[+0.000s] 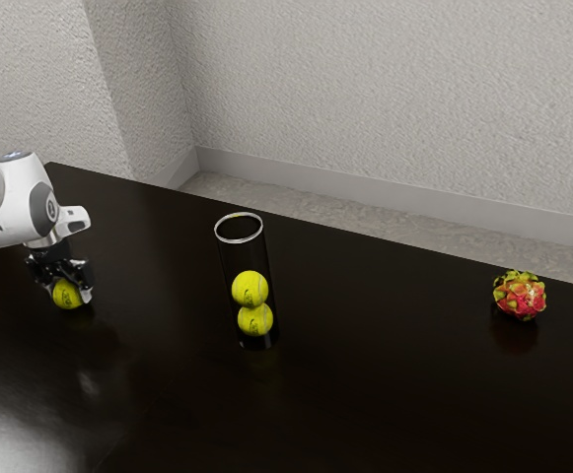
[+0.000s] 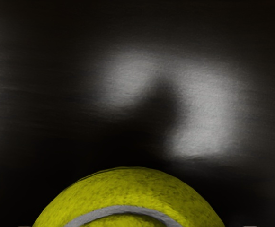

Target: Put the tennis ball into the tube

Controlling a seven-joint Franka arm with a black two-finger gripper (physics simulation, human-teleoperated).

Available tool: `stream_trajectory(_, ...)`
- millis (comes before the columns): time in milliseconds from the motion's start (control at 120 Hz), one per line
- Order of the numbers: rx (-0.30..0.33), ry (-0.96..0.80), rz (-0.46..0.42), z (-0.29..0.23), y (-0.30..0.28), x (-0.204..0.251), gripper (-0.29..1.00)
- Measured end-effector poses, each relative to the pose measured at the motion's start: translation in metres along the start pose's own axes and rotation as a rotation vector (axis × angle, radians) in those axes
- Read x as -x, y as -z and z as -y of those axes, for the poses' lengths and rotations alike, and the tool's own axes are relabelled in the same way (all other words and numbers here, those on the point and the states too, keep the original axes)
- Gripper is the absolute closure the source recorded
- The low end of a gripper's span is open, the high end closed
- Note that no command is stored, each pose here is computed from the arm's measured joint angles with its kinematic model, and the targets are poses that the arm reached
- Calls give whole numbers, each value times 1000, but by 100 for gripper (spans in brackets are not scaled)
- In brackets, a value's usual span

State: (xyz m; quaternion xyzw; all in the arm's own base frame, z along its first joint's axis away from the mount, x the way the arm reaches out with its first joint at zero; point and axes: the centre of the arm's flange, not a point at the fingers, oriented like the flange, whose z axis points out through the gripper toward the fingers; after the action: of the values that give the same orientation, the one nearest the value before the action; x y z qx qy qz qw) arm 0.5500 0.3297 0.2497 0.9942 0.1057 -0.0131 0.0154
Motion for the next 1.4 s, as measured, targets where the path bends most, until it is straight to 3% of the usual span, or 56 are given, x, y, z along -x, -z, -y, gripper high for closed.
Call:
stream_trajectory(192,3,-7,0,0,-1,0,24)
stream_trajectory(500,3,-39,-32,-11,24,-5,28)
stream_trajectory(675,5,-188,-162,-88,145,-16,35)
stream_trajectory(892,19,-394,-194,-230,231,-36,39)
stream_trajectory(1400,49,-529,-162,-400,270,1,41)
